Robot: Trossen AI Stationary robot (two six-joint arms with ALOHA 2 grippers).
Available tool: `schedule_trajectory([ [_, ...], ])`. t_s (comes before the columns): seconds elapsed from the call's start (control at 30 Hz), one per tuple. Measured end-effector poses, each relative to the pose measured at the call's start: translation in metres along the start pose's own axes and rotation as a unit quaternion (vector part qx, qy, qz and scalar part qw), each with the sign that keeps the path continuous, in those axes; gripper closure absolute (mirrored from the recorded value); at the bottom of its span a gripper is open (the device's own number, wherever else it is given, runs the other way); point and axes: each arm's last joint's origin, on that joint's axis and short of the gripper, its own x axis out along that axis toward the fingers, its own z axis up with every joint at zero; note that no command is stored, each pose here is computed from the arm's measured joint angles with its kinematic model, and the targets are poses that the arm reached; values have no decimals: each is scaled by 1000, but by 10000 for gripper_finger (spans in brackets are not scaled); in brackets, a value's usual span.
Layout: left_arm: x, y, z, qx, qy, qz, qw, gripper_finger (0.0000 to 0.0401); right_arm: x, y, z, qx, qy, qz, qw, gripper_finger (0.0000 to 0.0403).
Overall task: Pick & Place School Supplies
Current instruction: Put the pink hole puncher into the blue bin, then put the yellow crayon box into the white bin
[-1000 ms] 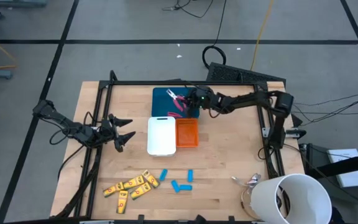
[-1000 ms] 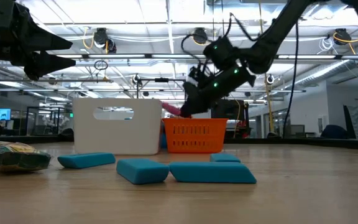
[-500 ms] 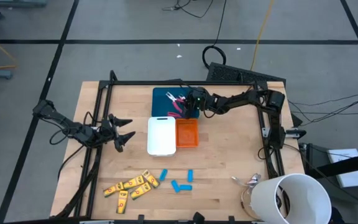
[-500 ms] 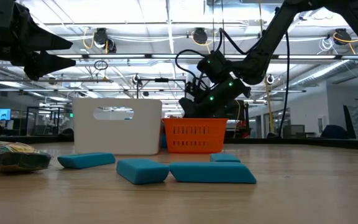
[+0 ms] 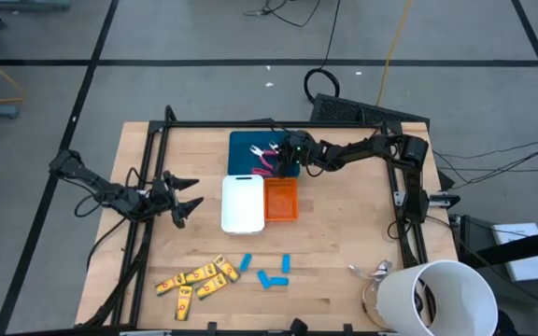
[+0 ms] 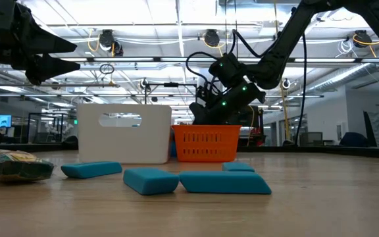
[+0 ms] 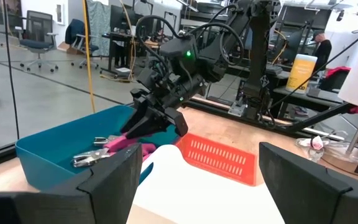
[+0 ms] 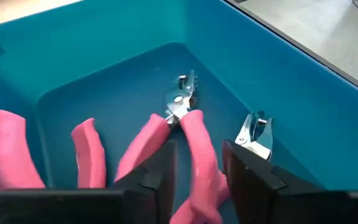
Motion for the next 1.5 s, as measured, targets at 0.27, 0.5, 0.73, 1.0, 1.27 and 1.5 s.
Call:
schedule_trajectory([
  [0.27,0,0,0,0,0,0,1000,77,-21,10,23,-36,-24,10,999,218],
  [0.5,0,0,0,0,0,0,1000,77,-66,43,58,-78,-72,50,993,217],
  [0.73,0,0,0,0,0,0,1000,77,-114,117,56,-207,-67,143,966,204],
  [1.0,0,0,0,0,0,0,1000,77,-149,187,24,-259,-57,244,933,166],
  [1.27,0,0,0,0,0,0,1000,77,-175,221,-29,-245,-28,283,927,156],
  [1.5,0,0,0,0,0,0,1000,77,-187,244,-84,-236,-13,237,942,156],
])
